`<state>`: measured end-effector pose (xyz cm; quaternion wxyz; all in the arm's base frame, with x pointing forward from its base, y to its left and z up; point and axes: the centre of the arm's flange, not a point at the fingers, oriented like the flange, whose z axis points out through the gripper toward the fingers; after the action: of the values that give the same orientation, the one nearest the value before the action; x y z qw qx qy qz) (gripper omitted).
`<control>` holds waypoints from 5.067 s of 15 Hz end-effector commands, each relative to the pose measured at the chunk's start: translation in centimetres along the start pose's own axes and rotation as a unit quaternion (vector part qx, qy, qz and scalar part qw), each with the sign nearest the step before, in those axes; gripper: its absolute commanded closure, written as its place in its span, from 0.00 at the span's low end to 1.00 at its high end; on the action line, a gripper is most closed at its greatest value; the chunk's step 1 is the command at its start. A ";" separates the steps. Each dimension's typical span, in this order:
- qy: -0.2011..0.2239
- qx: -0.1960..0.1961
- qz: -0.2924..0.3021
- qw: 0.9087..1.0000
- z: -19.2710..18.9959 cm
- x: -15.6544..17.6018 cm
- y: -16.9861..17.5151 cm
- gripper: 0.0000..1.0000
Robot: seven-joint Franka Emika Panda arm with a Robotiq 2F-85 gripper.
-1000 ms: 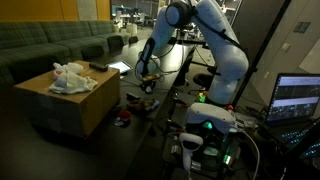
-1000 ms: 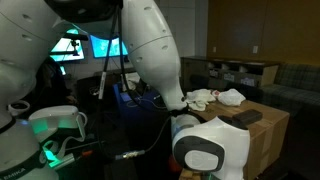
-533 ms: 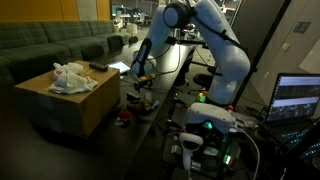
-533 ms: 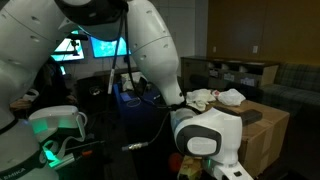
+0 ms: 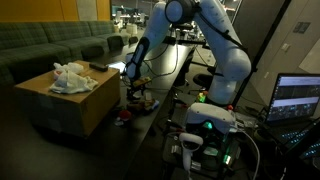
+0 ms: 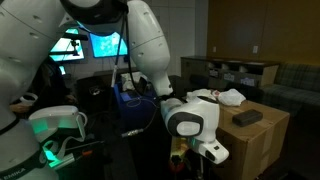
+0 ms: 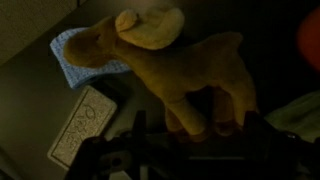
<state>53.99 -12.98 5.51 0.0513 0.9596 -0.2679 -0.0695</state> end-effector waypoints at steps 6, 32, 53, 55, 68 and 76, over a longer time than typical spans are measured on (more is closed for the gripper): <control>-0.013 0.010 -0.060 0.998 2.1 -2.4 -0.1 0.00; -0.040 0.056 -0.126 0.990 2.8 -2.8 -0.7 1.00; 0.229 0.026 -0.203 0.952 -28.5 -7.0 -7.5 0.97; 0.251 0.023 -0.212 0.944 -30.0 -6.2 -9.3 0.97; 0.266 0.036 -0.262 0.927 -28.6 2.3 -19.1 0.97; 0.234 -0.006 -0.249 0.940 -24.6 5.9 -19.1 0.97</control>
<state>70.61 2.42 26.18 0.0867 0.9845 -0.0001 0.1525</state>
